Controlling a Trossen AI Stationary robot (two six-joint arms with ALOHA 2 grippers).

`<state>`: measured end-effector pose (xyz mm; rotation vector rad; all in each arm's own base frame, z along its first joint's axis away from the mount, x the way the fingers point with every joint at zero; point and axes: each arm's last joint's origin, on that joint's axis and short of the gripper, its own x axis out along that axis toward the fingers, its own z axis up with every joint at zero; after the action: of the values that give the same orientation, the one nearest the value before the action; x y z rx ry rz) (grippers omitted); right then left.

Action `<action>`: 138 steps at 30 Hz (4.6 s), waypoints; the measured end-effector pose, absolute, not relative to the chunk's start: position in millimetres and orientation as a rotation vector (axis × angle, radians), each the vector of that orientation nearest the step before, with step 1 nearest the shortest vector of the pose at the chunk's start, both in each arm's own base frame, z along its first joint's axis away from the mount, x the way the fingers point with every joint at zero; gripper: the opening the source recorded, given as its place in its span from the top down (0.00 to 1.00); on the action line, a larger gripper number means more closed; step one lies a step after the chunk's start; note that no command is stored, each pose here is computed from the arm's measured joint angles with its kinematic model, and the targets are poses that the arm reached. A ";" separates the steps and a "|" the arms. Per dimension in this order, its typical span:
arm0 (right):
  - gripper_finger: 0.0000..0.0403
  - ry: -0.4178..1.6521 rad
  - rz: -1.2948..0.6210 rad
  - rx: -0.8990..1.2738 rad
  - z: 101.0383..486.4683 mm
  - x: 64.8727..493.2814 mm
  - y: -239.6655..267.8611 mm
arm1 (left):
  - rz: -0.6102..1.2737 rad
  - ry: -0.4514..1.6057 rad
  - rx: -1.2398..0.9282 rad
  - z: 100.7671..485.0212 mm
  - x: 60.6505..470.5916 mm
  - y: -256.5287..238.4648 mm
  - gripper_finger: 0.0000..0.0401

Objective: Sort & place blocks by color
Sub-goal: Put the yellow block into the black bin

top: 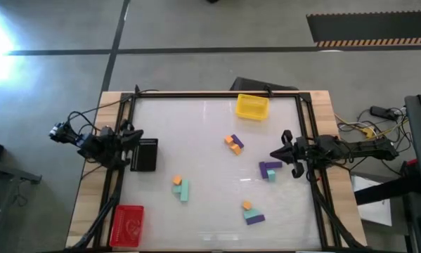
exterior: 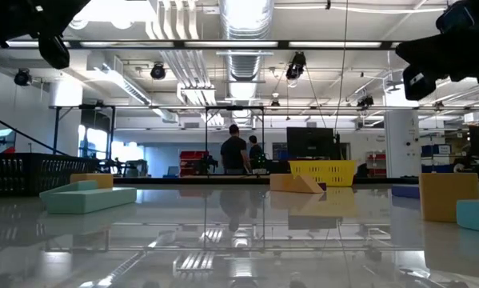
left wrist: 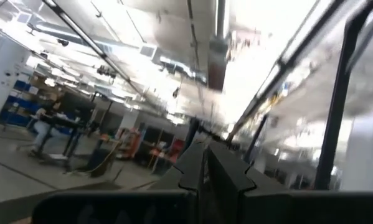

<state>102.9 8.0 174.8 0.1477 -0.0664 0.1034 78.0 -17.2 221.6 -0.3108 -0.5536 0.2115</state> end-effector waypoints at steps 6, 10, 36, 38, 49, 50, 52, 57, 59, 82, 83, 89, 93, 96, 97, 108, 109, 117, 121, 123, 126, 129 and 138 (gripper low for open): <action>0.98 -0.214 0.032 -0.067 188.2 101.1 6.2 | 0.206 -0.562 -0.334 232.7 78.7 -17.5 0.98; 0.98 -0.325 0.016 -0.134 198.4 98.3 6.0 | 0.208 -0.540 -0.323 241.7 82.8 -19.4 0.98; 0.98 -0.448 0.028 -0.038 217.3 92.4 5.6 | 0.506 -0.229 -0.449 318.1 171.3 -54.1 0.99; 0.98 -0.454 0.029 -0.032 218.7 91.9 5.6 | 0.503 -0.170 -0.452 318.6 183.9 -60.2 0.99; 0.98 -0.457 0.027 -0.038 220.1 91.6 5.5 | 0.550 0.149 -0.645 322.2 237.9 -87.6 0.99; 0.98 -0.457 0.027 -0.038 220.1 91.6 5.6 | 0.554 0.203 -0.670 320.4 241.0 -89.8 1.00; 0.98 -0.458 0.027 -0.038 220.6 91.5 5.5 | 0.564 0.324 -0.724 315.5 247.6 -94.8 1.00; 0.98 -0.465 0.026 -0.037 222.7 90.9 5.5 | 0.618 0.688 -0.854 295.1 261.7 -108.5 1.00; 0.98 -0.471 0.026 -0.039 224.5 90.4 5.5 | 0.677 0.861 -0.864 279.5 265.9 -113.3 1.00; 0.98 -0.484 0.039 0.017 229.9 88.9 5.3 | 0.671 1.290 -0.850 250.8 282.1 -102.2 0.94; 0.98 -0.484 0.039 0.017 229.7 88.9 5.4 | 0.663 1.287 -0.849 250.8 283.5 -100.0 0.91; 0.98 -0.483 0.039 0.017 229.7 88.9 5.4 | 0.623 1.238 -0.837 250.0 292.4 -88.5 0.68; 0.98 -0.483 0.039 0.017 229.7 88.9 5.4 | 0.646 1.222 -0.820 245.8 294.1 -83.9 0.53; 0.98 -0.483 0.039 0.017 229.6 89.0 5.4 | 0.691 1.243 -0.828 235.9 293.1 -82.7 0.45; 0.98 -0.483 0.039 0.017 229.6 89.0 5.4 | 0.702 1.252 -0.823 232.2 292.8 -82.6 0.43; 0.98 -0.482 0.038 0.013 229.4 89.0 5.4 | 0.738 1.362 -0.712 197.6 301.3 -86.1 0.39; 0.98 -0.482 0.037 0.013 229.4 89.1 5.3 | 0.737 1.369 -0.703 195.5 301.9 -86.2 0.39; 0.98 -0.481 0.038 0.013 229.3 89.1 5.4 | 0.745 1.404 -0.653 185.3 303.9 -86.7 0.39; 0.98 -0.480 0.038 0.013 229.2 89.2 5.4 | 0.758 1.406 -0.635 181.7 301.7 -86.5 0.39; 0.98 -0.480 0.038 0.013 229.2 89.2 5.4 | 0.764 1.412 -0.630 179.2 299.9 -86.0 0.39; 0.98 -0.480 0.038 0.014 229.2 89.2 5.4 | 0.776 1.427 -0.620 174.6 295.9 -85.5 0.39; 0.98 -0.480 0.038 0.013 229.2 89.2 5.4 | 0.784 1.439 -0.610 170.8 292.6 -85.1 0.39; 0.98 -0.480 0.038 0.013 229.2 89.2 5.4 | 0.783 1.439 -0.610 169.1 292.0 -84.8 0.41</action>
<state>89.2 5.4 229.2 0.0132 -0.4797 0.0379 292.0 -84.8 169.1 -0.6096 1.4387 0.7834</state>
